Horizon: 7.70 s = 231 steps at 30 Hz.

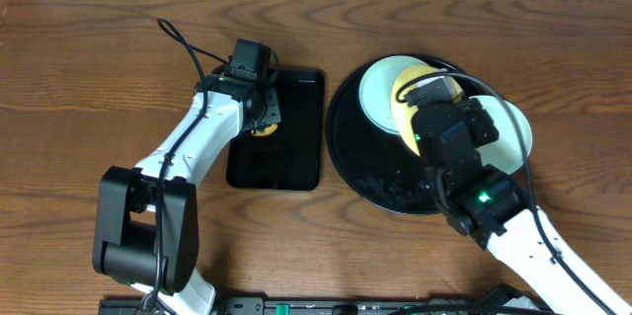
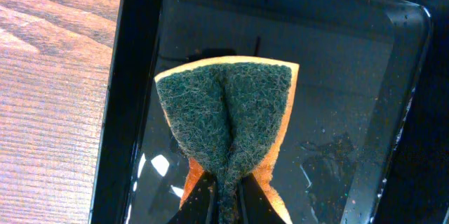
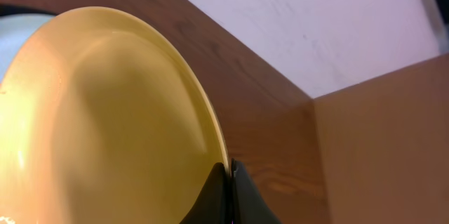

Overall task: Clean dirty plates on tray and stack at the side
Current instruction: 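Lift the yellow plate with the right gripper and carry it right, then set the yellow plate down right of the round tray and release, then grip the rim of the lower pale green plate with the right gripper, then wipe the pale green plate with the sponge in the left gripper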

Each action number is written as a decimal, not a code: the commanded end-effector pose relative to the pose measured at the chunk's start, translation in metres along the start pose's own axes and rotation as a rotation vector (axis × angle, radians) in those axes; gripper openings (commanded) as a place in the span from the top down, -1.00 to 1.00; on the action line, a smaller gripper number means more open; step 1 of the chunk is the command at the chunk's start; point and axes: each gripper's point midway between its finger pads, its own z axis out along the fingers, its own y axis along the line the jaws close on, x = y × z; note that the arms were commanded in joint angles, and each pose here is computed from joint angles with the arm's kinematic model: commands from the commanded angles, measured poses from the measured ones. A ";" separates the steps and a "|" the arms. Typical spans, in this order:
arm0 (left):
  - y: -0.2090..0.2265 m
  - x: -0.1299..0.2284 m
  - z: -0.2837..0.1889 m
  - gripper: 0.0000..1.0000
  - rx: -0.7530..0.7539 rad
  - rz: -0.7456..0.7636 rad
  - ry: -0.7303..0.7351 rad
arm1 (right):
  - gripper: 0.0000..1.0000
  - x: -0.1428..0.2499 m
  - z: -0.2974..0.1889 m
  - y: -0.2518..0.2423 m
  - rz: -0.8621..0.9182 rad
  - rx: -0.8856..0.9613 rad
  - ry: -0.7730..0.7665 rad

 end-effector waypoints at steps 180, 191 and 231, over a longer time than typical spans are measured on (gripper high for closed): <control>-0.242 0.145 -0.017 0.85 0.436 0.517 0.060 | 0.97 0.188 0.001 0.117 0.921 -0.760 0.938; -0.272 0.124 -0.071 0.85 0.609 0.519 -0.037 | 0.97 0.189 -0.001 0.118 0.918 -0.762 0.950; -0.205 0.100 0.022 0.85 0.263 0.435 -0.008 | 0.48 0.148 -0.005 0.131 0.935 -0.999 0.786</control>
